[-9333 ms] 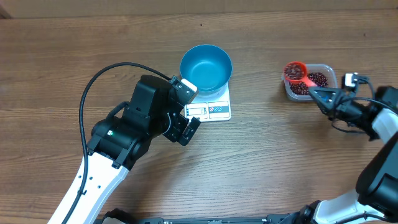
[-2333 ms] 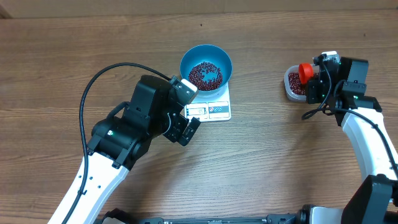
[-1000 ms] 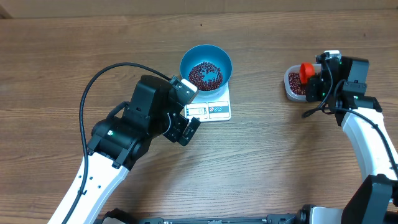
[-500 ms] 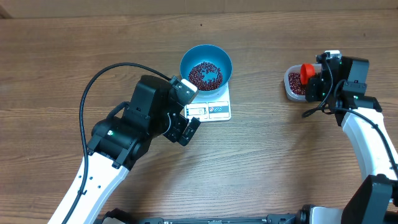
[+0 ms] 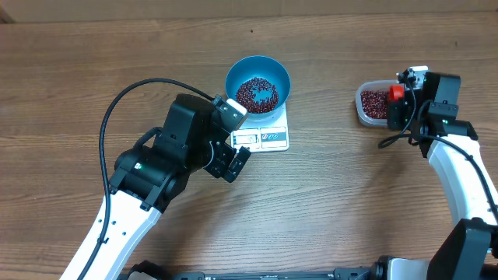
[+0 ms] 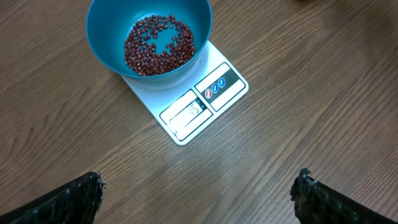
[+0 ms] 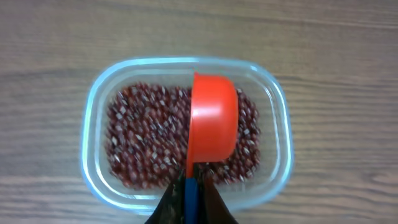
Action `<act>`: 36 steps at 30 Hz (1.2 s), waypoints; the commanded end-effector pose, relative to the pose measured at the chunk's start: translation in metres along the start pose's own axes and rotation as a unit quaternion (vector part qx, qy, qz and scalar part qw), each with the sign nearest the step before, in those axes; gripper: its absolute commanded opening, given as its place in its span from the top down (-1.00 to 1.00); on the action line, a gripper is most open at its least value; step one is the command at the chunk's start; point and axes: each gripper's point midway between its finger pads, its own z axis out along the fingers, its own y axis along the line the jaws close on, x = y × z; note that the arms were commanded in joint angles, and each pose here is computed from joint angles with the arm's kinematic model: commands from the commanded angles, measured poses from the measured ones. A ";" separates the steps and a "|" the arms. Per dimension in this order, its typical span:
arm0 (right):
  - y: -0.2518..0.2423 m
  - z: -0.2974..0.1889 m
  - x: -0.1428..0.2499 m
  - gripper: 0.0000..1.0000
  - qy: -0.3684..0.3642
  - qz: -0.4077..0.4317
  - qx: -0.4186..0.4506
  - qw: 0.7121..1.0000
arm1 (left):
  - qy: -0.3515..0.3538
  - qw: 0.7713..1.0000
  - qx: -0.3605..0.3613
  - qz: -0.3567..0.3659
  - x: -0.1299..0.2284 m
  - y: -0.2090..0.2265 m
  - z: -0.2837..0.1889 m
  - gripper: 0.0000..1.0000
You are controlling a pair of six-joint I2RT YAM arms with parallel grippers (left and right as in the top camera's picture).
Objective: Scoop item into bowl and weigh 150g on scale
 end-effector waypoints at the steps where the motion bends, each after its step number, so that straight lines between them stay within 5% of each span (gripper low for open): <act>1: -0.012 -0.003 0.003 0.92 0.010 -0.027 0.031 0.999 | 0.000 1.000 -0.001 0.008 0.000 0.001 0.000 -0.99; 19: -0.017 0.022 0.031 0.92 0.056 -0.027 0.028 0.998 | 0.000 1.000 -0.001 0.008 0.000 0.001 0.000 -0.99; 36: 0.034 0.021 0.040 0.92 0.052 0.002 -0.114 0.992 | 0.000 1.000 -0.001 0.008 0.000 0.001 0.000 -0.99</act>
